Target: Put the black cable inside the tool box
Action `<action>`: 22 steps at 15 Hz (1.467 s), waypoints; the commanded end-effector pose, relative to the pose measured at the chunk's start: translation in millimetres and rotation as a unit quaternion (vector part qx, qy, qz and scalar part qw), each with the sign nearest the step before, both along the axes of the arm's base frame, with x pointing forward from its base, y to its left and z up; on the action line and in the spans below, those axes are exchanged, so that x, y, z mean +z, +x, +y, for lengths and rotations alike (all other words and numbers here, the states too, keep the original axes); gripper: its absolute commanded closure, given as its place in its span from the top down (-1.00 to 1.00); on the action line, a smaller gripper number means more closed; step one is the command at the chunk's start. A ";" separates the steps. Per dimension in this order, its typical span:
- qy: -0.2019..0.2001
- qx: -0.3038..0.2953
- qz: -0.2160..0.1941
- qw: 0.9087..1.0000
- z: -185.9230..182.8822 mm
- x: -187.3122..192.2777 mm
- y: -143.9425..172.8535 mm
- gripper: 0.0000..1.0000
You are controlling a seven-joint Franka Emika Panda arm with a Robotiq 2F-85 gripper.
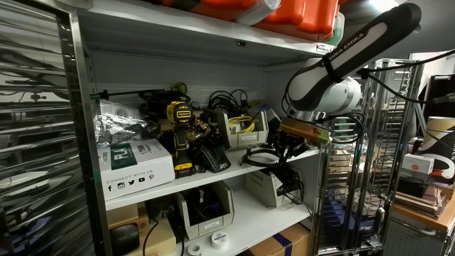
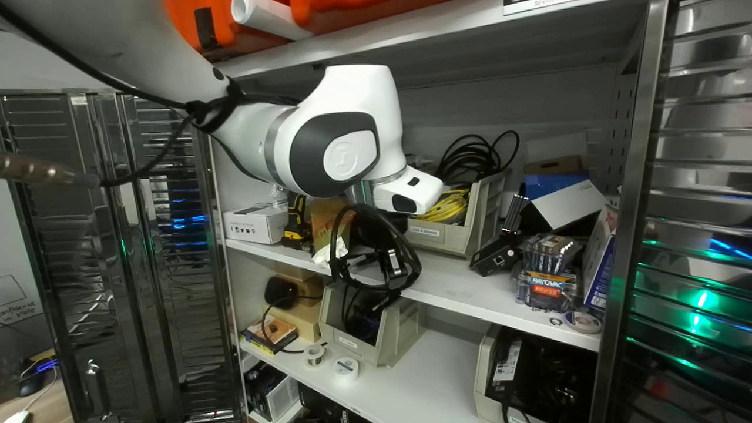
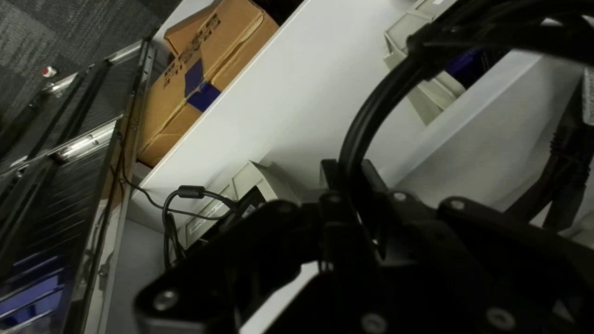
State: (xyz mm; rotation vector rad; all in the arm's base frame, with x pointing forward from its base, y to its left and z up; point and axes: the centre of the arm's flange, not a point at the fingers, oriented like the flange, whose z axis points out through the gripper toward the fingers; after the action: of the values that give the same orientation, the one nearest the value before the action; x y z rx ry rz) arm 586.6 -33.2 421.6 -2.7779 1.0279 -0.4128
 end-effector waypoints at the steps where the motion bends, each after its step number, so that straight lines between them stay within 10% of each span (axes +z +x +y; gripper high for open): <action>1: 0.001 0.010 -0.073 0.997 3.6 31.5 -13.5 -0.94; 14: -0.027 -0.019 -0.283 0.959 11.2 102.1 31.1 -0.94; 22: -0.096 -0.028 -0.345 0.933 -6.6 91.2 61.2 -0.94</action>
State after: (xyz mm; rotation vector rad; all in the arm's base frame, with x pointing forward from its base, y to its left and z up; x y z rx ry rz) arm 624.5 -51.5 510.0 -2.4464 0.9119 -1.3241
